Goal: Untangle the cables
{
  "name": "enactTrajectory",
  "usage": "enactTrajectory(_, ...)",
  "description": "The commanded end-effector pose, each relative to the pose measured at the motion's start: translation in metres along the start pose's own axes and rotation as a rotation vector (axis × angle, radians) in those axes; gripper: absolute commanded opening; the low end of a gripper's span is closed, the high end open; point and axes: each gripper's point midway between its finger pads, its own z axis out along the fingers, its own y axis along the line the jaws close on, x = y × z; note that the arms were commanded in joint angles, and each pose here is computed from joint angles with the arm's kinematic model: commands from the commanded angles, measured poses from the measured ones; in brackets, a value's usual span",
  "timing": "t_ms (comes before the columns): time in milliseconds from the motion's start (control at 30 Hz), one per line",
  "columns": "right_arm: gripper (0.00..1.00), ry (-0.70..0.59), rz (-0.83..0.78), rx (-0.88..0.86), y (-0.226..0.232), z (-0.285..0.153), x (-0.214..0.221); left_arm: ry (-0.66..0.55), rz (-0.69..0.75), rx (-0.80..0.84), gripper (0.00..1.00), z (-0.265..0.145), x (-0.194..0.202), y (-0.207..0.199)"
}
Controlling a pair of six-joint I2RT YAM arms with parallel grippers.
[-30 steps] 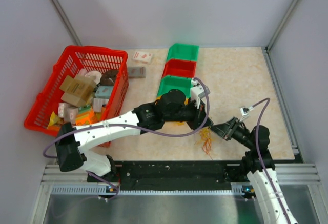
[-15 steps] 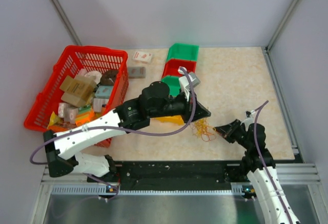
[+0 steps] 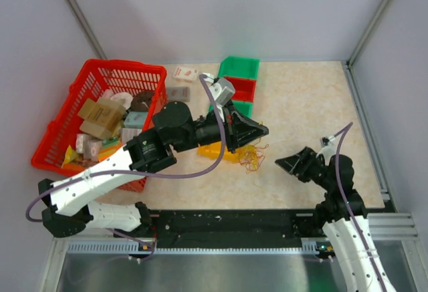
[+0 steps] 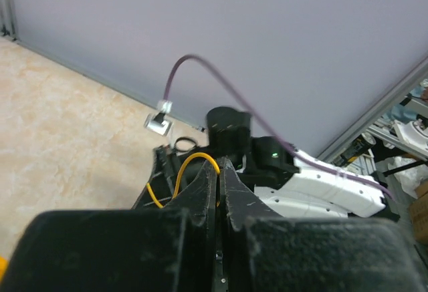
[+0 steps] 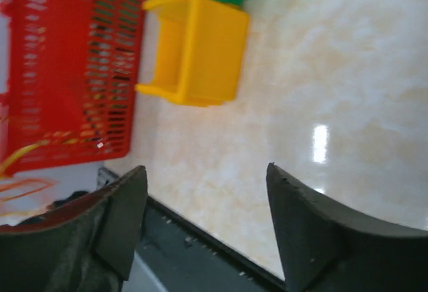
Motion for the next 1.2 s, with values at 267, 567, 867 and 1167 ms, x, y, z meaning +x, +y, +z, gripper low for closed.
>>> enactTrajectory(267,0.75,0.046,-0.345,-0.452,0.141,-0.083,-0.007,0.066,-0.030,-0.101,0.00,0.039,0.042,0.040)
enactTrajectory(567,0.74,-0.004,-0.349,-0.430,0.141,-0.057,-0.030,0.064,-0.081,-0.047,0.00,0.048,0.041,0.030)
enactTrajectory(867,0.64,0.064,-0.411,-0.457,0.165,-0.025,-0.009,0.096,-0.137,0.013,0.00,0.056,0.046,0.019)
enactTrajectory(1167,0.66,-0.005,-0.332,-0.385,0.151,-0.007,-0.012,0.073,-0.139,0.027,0.00,0.051,0.042,0.015)
